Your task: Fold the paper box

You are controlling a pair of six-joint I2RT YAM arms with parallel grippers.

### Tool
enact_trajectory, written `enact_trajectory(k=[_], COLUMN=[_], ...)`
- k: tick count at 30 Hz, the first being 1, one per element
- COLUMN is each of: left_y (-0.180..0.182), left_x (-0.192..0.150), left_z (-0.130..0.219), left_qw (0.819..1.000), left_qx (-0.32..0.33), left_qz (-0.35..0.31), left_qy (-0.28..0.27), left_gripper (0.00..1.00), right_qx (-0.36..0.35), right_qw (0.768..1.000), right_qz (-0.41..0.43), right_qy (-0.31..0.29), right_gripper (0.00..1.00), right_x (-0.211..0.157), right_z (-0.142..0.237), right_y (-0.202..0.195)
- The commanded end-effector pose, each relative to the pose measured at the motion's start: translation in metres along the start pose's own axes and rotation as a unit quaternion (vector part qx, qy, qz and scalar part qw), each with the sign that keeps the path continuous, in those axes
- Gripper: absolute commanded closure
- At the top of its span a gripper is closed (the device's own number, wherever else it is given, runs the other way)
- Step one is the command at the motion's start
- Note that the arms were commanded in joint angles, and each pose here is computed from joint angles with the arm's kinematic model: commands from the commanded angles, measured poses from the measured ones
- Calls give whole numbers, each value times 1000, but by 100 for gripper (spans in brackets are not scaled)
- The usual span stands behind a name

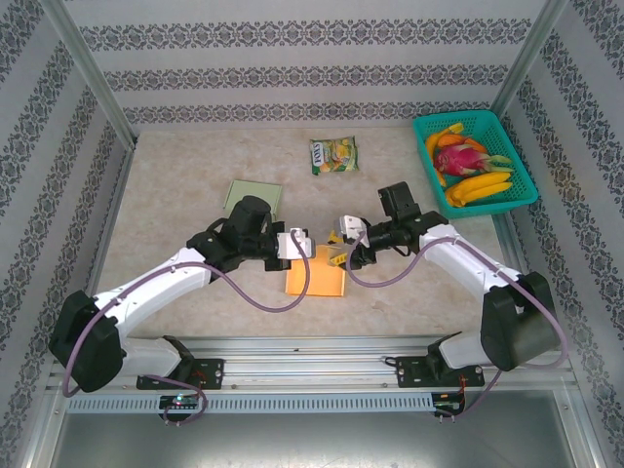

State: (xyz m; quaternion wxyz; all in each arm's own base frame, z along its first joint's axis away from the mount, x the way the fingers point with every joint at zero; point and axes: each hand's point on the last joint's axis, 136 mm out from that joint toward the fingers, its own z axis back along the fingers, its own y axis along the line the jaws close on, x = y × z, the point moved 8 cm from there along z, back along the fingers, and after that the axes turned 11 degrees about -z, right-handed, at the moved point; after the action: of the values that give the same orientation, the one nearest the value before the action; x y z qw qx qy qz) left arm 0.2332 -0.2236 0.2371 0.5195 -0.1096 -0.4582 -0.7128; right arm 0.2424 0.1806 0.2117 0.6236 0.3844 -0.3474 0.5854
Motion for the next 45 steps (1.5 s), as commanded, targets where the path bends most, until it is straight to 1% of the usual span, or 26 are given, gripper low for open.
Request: enact_trajectory(k=[1, 6, 10, 11, 13, 14, 15, 17, 20, 23, 25, 26, 27, 28, 29, 30, 31, 33, 36, 37, 38, 39, 41, 43, 44, 45], left_y=[7, 3, 4, 4, 6, 6, 6, 7, 7, 4, 4, 8, 15, 23, 30, 35, 37, 36, 39, 39, 39, 39, 44, 50, 53, 57], left_x=[28, 31, 32, 33, 32, 32, 31, 27, 22, 17, 14, 13, 12, 4, -9, -20, -27, -38, -46, -47, -50, -54, -56, -59, -59, -60], left_z=[10, 12, 15, 16, 17, 17, 18, 20, 27, 38, 47, 55, 64, 75, 88, 100, 106, 107, 107, 105, 105, 104, 99, 93, 88, 82], left_qw=[995, 993, 993, 993, 994, 995, 995, 995, 990, 977, 962, 948, 925, 888, 832, 778, 753, 718, 670, 656, 629, 597, 570, 538, 530, 527], left_qx=[12, 6, 9, 11, 20, 22, 28, 52, 107, 168, 208, 234, 267, 312, 365, 403, 406, 381, 345, 341, 345, 351, 347, 345, 337, 323], left_qz=[-34, -42, -42, -42, -36, -33, -29, -9, 36, 87, 142, 189, 253, 330, 419, 481, 516, 580, 657, 673, 696, 721, 744, 766, 775, 782], left_qy=[-97, -110, -109, -107, -100, -97, -94, -82, -79, -96, -106, -107, -99, -68, -19, 26, 44, 55, 32, 25, 28, 36, 46, 66, 76, 86], left_gripper=[100, 100, 100, 100, 100, 97, 90, 80, 57, 46, 44, 44, 43, 32, 22, 15, 13, 0, 0, 0, 0, 0, 0, 0, 0, 0], right_qx=[21, 25, 22, 19, 11, 6, 3, -8, -22, -35, -42, -46, -50, -54, -57, -60, -62, -62, -60, -60, -59, -60, -56, -53, -51, -50], right_qw=[999, 999, 999, 999, 999, 999, 999, 999, 998, 998, 998, 997, 997, 997, 996, 996, 995, 995, 994, 994, 995, 995, 995, 995, 995, 995], right_qz=[23, 33, 37, 38, 36, 34, 33, 28, 28, 24, 24, 26, 27, 30, 32, 36, 40, 46, 50, 50, 51, 50, 51, 52, 54, 56], right_qy=[-30, -34, -31, -29, -24, -24, -25, -32, -42, -43, -46, -49, -52, -54, -56, -59, -61, -67, -70, -70, -70, -69, -70, -72, -72, -72], right_gripper=[54, 73, 96, 99, 100, 100, 100, 100, 100, 100, 100, 100, 100, 100, 100, 100, 100, 100, 100, 100, 100, 100, 100, 100, 100, 100], right_x=[9, 13, 14, 14, 12, 11, 9, 5, -1, -8, -12, -13, -15, -16, -18, -18, -18, -17, -16, -16, -17, -18, -19, -19, -18, -18], right_z=[-9, -12, -12, -12, -11, -10, -9, -6, -1, 4, 6, 8, 9, 10, 11, 12, 12, 13, 11, 11, 10, 10, 9, 8, 7, 6], right_y=[2, 4, 4, 4, 3, 1, 1, -2, -5, -9, -10, -10, -11, -11, -11, -11, -11, -11, -11, -11, -11, -11, -11, -10, -9, -9])
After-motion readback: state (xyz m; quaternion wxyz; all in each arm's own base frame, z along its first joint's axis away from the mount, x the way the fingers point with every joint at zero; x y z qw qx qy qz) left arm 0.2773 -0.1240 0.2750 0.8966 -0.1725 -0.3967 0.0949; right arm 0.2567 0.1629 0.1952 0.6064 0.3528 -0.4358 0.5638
